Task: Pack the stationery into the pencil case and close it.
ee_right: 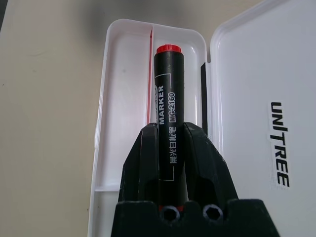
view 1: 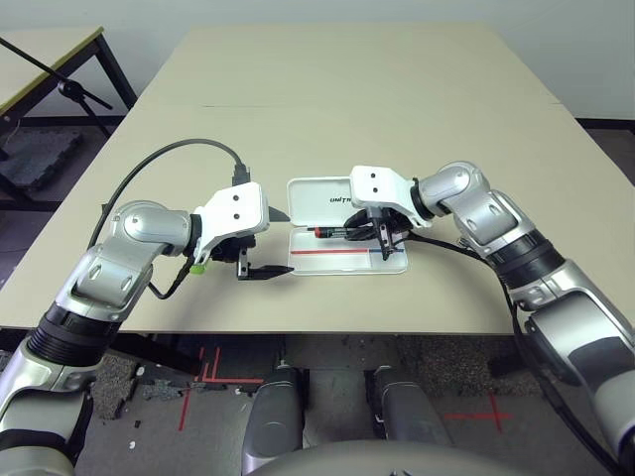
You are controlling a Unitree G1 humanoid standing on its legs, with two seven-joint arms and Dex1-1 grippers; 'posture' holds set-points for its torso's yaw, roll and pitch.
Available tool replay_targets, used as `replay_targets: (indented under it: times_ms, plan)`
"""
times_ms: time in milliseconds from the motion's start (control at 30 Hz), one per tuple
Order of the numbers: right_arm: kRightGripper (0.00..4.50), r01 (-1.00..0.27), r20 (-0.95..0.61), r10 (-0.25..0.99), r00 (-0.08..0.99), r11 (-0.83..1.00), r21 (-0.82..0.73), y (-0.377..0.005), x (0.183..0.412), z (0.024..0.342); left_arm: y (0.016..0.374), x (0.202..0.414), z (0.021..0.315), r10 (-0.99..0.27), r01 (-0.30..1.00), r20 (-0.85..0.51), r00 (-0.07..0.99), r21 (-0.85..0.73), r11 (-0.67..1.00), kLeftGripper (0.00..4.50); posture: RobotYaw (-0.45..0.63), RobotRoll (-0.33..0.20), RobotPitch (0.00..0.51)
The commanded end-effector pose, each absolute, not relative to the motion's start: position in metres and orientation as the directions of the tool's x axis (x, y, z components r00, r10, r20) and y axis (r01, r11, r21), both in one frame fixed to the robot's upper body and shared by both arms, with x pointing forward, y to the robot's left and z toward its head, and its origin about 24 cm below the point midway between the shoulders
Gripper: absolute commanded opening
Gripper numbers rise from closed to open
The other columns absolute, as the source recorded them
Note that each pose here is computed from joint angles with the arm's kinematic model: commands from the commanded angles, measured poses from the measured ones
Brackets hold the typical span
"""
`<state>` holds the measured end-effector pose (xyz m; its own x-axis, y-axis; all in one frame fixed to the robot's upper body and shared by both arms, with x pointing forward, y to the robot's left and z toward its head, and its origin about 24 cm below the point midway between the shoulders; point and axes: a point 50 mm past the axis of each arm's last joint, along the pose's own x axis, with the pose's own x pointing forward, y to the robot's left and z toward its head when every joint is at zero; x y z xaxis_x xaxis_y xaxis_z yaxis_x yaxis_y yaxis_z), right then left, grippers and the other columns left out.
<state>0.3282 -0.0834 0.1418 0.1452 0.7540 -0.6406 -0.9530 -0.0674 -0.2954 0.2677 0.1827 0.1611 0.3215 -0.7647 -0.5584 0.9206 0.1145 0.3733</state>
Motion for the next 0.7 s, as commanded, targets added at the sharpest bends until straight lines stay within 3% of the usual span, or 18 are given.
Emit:
replay_targets:
  times_ms: [33,300,533,700]
  plan:
    - [1.49,-0.937,-0.607,0.779,0.16,-0.073,-0.341,-0.081,0.327,0.145,0.186,0.266,0.159,-0.752,0.92,-0.571,0.328,0.372,0.119,4.5,0.01,0.0,0.083]
    - [4.44,-0.923,-0.5,0.839,0.213,0.005,-0.384,-0.101,0.329,0.17,0.189,0.264,0.157,-0.745,0.925,-0.576,0.338,0.351,0.148,4.5,0.01,0.0,0.087]
    - [4.48,-0.965,-0.463,0.863,0.201,0.092,-0.247,-0.158,0.318,0.187,0.196,0.265,0.155,-0.716,0.917,-0.58,0.388,0.321,0.238,4.5,0.01,0.0,0.093]
    - [4.48,-0.978,-0.519,0.83,0.203,0.145,-0.15,-0.203,0.296,0.185,0.202,0.262,0.149,-0.707,0.918,-0.587,0.394,0.295,0.265,4.5,0.02,0.0,0.094]
